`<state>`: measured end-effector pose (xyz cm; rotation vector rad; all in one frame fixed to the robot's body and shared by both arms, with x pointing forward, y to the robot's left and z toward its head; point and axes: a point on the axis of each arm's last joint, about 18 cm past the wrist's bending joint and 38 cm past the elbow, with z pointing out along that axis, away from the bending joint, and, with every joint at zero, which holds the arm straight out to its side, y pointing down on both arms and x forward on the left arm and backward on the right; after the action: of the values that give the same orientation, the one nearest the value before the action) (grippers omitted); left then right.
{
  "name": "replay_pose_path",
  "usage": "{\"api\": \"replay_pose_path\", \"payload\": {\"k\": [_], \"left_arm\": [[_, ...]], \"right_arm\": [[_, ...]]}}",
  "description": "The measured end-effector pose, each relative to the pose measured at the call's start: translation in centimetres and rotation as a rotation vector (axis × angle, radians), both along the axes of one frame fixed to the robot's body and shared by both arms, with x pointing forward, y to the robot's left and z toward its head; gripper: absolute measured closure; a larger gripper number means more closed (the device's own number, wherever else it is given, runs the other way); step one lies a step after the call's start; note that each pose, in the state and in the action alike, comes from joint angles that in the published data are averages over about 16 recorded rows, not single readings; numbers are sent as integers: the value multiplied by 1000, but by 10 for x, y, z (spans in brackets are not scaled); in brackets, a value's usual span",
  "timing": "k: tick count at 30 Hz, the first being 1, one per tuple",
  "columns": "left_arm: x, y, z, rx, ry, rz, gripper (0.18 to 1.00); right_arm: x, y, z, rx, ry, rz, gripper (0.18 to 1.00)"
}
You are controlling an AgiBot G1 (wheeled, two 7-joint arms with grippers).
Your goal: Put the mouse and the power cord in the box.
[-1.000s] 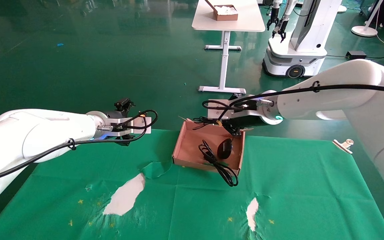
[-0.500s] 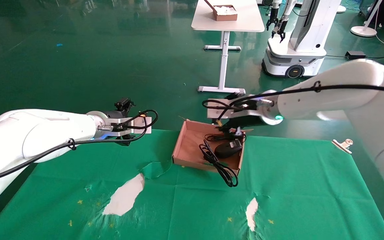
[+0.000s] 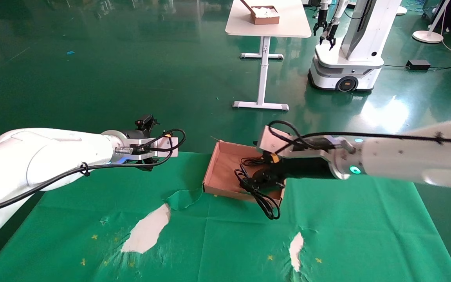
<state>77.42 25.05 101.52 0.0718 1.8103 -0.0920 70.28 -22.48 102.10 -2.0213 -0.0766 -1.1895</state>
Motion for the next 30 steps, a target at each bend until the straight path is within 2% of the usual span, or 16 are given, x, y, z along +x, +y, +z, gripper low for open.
{"api": "replay_pose_path", "payload": {"k": [5, 11, 20, 30], "left_arm": [[-6, 1, -21, -99, 74, -21, 184], [-20, 1, -52, -270, 197, -70, 184], [-52, -3, -82, -518, 363, -176, 184], [-97, -2, -88, -747, 493, -336, 184]], "right_arm": [[-18, -10, -9, 91, 38, 57, 275], [-43, -23, -17, 187, 77, 127, 217], [-88, -42, -25, 302, 124, 239, 183], [-145, -61, -28, 387, 170, 373, 178]]}}
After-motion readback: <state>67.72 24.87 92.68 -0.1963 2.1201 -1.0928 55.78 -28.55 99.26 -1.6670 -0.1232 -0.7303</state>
